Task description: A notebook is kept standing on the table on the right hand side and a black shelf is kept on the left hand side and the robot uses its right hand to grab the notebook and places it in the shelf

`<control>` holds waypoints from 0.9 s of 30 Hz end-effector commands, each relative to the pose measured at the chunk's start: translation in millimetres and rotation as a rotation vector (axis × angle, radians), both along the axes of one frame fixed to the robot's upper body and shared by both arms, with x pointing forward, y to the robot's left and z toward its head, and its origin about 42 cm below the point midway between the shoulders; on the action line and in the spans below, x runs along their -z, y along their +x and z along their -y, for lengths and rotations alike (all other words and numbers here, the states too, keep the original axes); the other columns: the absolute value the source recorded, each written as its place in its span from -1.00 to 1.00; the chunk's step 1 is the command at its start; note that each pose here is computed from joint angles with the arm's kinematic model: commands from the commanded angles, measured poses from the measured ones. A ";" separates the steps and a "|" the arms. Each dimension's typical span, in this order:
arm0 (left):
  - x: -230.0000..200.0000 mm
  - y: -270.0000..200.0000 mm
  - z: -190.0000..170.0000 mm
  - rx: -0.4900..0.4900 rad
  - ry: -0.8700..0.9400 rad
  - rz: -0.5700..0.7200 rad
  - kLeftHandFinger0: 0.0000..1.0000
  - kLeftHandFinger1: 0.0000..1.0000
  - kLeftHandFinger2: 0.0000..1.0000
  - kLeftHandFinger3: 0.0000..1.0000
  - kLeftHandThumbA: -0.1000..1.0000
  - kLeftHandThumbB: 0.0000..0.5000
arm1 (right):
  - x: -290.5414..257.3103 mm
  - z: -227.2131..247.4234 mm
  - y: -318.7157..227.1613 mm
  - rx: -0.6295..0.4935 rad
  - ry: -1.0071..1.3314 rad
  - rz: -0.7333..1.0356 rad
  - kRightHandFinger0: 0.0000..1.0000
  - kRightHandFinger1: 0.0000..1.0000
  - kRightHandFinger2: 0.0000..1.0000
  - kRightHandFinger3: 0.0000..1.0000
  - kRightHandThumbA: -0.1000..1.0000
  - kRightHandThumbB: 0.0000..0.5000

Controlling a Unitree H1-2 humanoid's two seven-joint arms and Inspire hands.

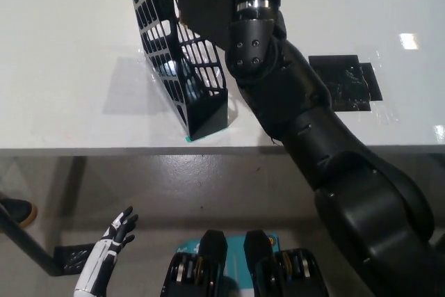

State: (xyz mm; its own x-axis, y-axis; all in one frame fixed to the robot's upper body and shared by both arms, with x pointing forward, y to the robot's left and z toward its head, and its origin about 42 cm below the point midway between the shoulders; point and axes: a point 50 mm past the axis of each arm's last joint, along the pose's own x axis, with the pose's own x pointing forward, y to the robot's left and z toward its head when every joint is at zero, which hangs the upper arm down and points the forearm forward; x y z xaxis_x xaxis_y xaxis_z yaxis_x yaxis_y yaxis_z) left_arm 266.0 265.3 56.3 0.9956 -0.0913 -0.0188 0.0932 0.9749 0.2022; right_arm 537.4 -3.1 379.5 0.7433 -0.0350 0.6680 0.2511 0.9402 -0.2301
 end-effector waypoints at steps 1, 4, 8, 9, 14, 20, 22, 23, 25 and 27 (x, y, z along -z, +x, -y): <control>-8.2 1.2 -2.9 0.028 0.009 0.035 1.00 1.00 1.00 1.00 1.00 -0.36 | -53.4 -24.3 -9.9 -0.066 0.099 0.164 -1.00 -0.96 0.13 0.24 -1.00 -0.61; -7.5 0.4 -2.0 0.029 0.011 0.033 1.00 1.00 1.00 1.00 1.00 -0.41 | -51.8 -30.4 -9.6 -0.071 0.093 0.139 -1.00 -0.99 0.13 0.20 -1.00 -0.69; -7.6 -0.6 -0.6 0.042 0.017 0.027 1.00 1.00 1.00 1.00 1.00 -0.38 | -57.4 -37.3 -10.4 -0.065 0.108 0.128 -1.00 -1.00 0.08 0.11 -1.00 -0.73; -8.0 -0.8 0.2 0.042 0.020 0.028 1.00 1.00 1.00 1.00 1.00 -0.36 | -60.2 -39.5 -10.9 -0.063 0.117 0.126 -1.00 -0.99 0.09 0.13 -1.00 -0.73; -8.0 -0.5 1.1 0.042 0.030 0.031 1.00 1.00 1.00 1.00 1.00 -0.36 | -67.2 -51.9 -14.5 -0.081 0.132 0.108 -1.00 -1.00 -0.06 -0.02 -1.00 -0.92; -8.2 -2.4 2.3 0.042 0.019 0.024 1.00 1.00 1.00 1.00 1.00 -0.38 | -45.2 -63.3 -16.1 -0.152 0.068 0.029 0.14 0.68 1.00 1.00 -0.13 0.00; -7.6 -2.1 1.5 0.041 0.023 0.026 1.00 1.00 1.00 1.00 1.00 -0.30 | -36.3 -65.9 -13.0 -0.177 -0.047 -0.025 1.00 1.00 1.00 1.00 0.76 0.49; -8.5 -1.7 0.3 0.040 0.026 0.027 1.00 1.00 1.00 1.00 1.00 -0.29 | -35.2 -66.5 -12.2 -0.171 -0.080 -0.038 1.00 1.00 1.00 1.00 0.90 0.58; -7.8 -0.9 -0.3 0.043 0.030 0.030 1.00 1.00 1.00 1.00 1.00 -0.28 | -34.1 -64.2 -11.0 -0.164 -0.095 -0.034 1.00 1.00 1.00 1.00 1.00 0.67; -7.7 -0.2 -0.2 0.043 0.026 0.031 1.00 1.00 1.00 1.00 1.00 -0.28 | -34.4 -61.7 -9.7 -0.166 -0.097 -0.032 1.00 1.00 1.00 1.00 1.00 0.69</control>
